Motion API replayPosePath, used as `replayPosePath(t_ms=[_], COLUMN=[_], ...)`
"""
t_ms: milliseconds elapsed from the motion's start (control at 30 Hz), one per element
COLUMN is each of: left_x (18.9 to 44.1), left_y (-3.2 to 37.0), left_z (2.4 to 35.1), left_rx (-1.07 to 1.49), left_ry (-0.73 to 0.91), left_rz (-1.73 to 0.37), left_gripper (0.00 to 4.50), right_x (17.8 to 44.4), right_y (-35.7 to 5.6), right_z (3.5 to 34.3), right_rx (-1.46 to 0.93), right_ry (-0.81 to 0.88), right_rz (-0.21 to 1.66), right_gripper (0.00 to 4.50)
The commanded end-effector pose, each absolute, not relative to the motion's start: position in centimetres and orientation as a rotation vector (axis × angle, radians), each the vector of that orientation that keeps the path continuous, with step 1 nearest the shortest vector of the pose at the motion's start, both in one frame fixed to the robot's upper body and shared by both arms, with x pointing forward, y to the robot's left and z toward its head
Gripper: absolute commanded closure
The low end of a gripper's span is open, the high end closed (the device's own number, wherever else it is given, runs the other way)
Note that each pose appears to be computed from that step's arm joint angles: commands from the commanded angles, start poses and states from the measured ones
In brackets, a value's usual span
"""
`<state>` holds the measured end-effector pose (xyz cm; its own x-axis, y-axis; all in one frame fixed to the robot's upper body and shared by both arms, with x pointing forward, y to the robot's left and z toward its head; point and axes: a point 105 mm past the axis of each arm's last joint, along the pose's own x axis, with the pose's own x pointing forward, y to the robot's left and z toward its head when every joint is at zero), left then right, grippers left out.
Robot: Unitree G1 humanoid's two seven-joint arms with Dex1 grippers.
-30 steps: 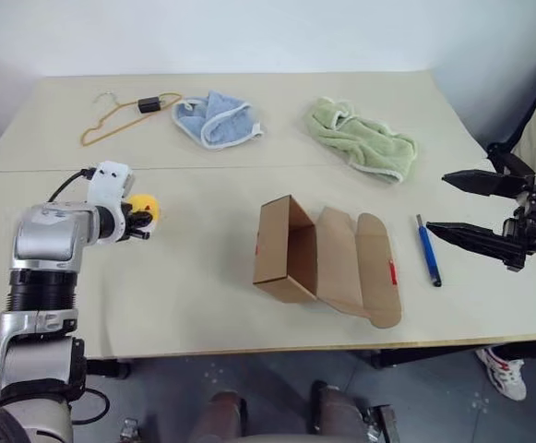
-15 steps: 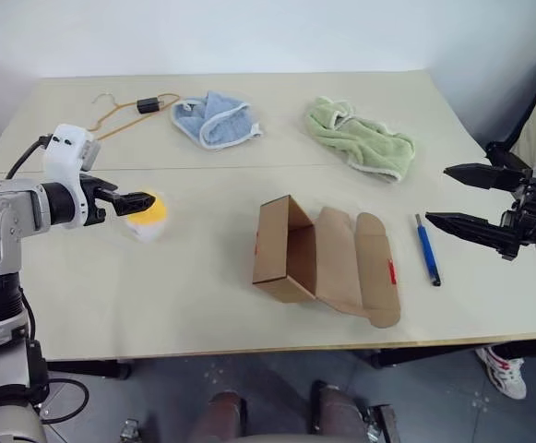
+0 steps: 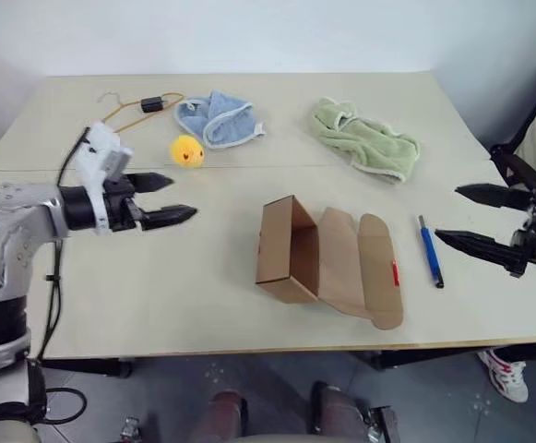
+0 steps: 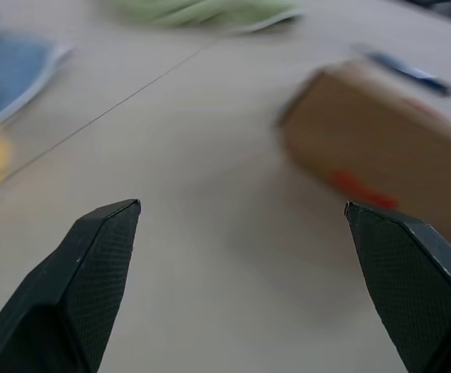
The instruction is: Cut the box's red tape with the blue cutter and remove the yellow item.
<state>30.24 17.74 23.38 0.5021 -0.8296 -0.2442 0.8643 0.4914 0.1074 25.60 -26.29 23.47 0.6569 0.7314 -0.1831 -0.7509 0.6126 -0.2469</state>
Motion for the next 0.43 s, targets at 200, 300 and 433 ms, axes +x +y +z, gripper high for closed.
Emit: replayPosePath(t_ms=[200,300,433], left_x=[25.2,25.5,26.1], left_y=[18.7,20.9,22.0], left_z=[18.1,16.1,15.2], left_rx=[0.2,0.179,0.151], left_ry=[0.292,0.326,0.302], left_rz=[-1.313,-1.234,-1.171], left_gripper=[0.02,0.02,0.02], right_x=[22.9,22.8,22.8], right_y=[-32.3,-33.4,-33.7], right_z=[18.5,17.9,17.5], right_rx=[-0.426,-0.407,-0.405], right_ry=[0.291,0.295,0.28], right_rz=[0.706,0.633,0.582], right_gripper=[0.0,0.0,0.0])
